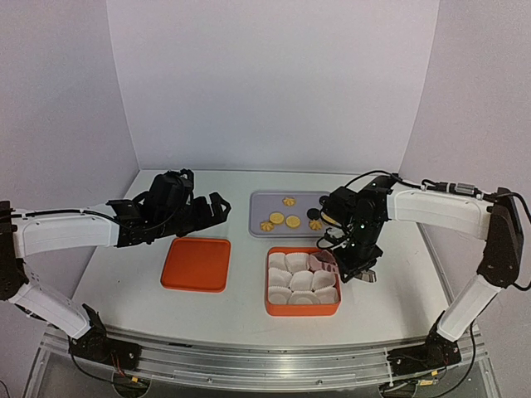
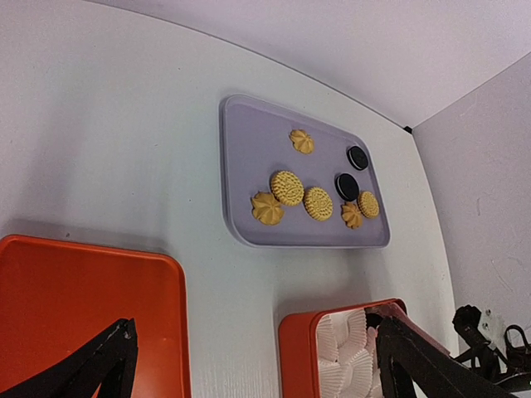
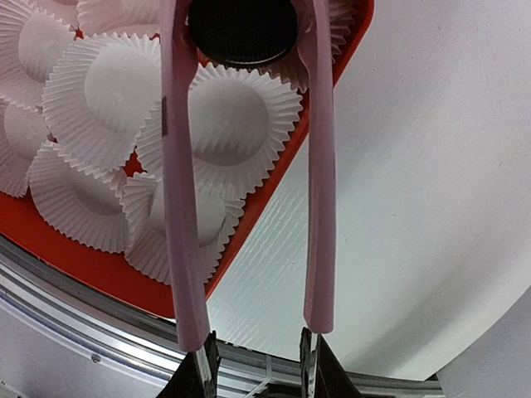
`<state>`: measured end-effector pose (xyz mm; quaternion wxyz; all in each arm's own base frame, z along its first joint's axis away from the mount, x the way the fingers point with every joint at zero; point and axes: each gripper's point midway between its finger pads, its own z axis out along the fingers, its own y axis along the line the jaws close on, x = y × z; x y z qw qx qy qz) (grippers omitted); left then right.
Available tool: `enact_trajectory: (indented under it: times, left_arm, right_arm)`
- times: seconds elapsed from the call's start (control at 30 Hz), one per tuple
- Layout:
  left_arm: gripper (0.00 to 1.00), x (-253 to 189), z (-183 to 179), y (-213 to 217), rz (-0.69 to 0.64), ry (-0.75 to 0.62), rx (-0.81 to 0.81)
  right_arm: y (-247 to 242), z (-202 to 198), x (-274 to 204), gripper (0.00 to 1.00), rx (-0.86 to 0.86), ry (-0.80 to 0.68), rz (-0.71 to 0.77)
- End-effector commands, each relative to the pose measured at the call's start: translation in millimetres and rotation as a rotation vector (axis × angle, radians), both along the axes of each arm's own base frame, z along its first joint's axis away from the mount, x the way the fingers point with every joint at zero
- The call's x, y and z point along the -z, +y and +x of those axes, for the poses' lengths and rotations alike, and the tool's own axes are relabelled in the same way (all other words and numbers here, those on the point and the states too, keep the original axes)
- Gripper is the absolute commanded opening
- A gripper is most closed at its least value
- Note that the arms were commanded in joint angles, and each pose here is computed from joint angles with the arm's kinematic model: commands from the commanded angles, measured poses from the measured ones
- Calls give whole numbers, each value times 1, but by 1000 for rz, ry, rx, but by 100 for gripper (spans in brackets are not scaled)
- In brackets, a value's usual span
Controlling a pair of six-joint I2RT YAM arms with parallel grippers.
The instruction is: Pack the cookies
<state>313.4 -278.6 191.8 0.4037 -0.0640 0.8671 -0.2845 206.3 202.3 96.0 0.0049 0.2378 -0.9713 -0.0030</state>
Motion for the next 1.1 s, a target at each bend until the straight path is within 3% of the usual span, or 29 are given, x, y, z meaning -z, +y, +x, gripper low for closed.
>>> enact_trajectory:
  times: [0.0, 0.47, 0.87, 1.07]
  left_arm:
    - [100, -8, 1, -3, -19, -20, 9]
    - [100, -10, -2, -2, -25, -25, 15]
    - [100, -15, -3, -4, -42, -37, 33]
    - [100, -15, -2, -8, -38, -38, 48]
  right_arm:
    - [5, 9, -12, 32, 19, -49, 8]
    - [8, 17, -32, 31, 39, -124, 43]
    - [36, -5, -76, 30, -42, -105, 303]
    - [33, 16, -99, 30, -43, -235, 290]
